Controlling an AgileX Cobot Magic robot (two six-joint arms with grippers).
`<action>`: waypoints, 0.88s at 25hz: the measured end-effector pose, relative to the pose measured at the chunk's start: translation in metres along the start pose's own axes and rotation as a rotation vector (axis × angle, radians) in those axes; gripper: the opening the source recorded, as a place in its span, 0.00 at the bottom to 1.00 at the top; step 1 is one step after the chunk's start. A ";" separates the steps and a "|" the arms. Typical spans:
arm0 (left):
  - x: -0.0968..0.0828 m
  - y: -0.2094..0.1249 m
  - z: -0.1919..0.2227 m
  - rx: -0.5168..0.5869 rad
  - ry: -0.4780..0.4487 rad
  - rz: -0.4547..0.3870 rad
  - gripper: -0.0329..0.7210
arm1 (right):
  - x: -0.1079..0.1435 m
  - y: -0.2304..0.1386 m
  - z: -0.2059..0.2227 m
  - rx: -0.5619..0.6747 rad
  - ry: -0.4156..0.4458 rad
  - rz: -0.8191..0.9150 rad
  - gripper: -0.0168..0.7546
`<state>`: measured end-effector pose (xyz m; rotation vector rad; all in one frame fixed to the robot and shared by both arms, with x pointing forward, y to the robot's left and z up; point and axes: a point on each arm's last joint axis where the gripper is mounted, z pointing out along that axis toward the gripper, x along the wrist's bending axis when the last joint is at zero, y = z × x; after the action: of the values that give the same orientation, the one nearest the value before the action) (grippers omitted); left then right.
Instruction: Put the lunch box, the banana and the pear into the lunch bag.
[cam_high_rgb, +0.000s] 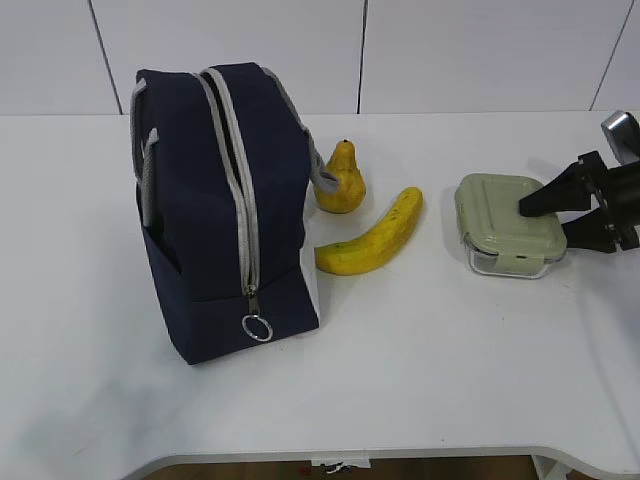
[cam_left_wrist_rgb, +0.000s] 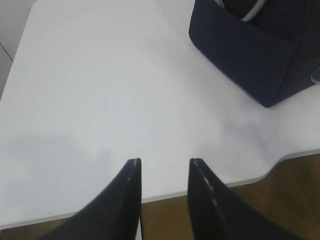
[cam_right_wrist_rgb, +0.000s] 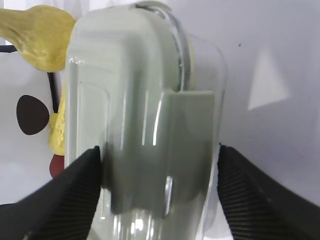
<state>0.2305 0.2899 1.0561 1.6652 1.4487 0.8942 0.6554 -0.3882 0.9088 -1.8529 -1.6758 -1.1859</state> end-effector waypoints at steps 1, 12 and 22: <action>0.000 0.000 0.000 0.000 0.000 0.000 0.37 | 0.000 0.000 0.000 -0.001 0.001 0.001 0.72; 0.000 0.000 0.000 0.000 0.000 0.000 0.37 | 0.002 0.001 0.000 -0.012 0.019 0.007 0.52; 0.000 0.000 0.000 0.000 0.000 0.000 0.37 | 0.002 0.001 0.000 -0.011 0.019 0.015 0.50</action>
<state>0.2305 0.2899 1.0561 1.6652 1.4487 0.8942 0.6566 -0.3871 0.9108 -1.8513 -1.6456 -1.2062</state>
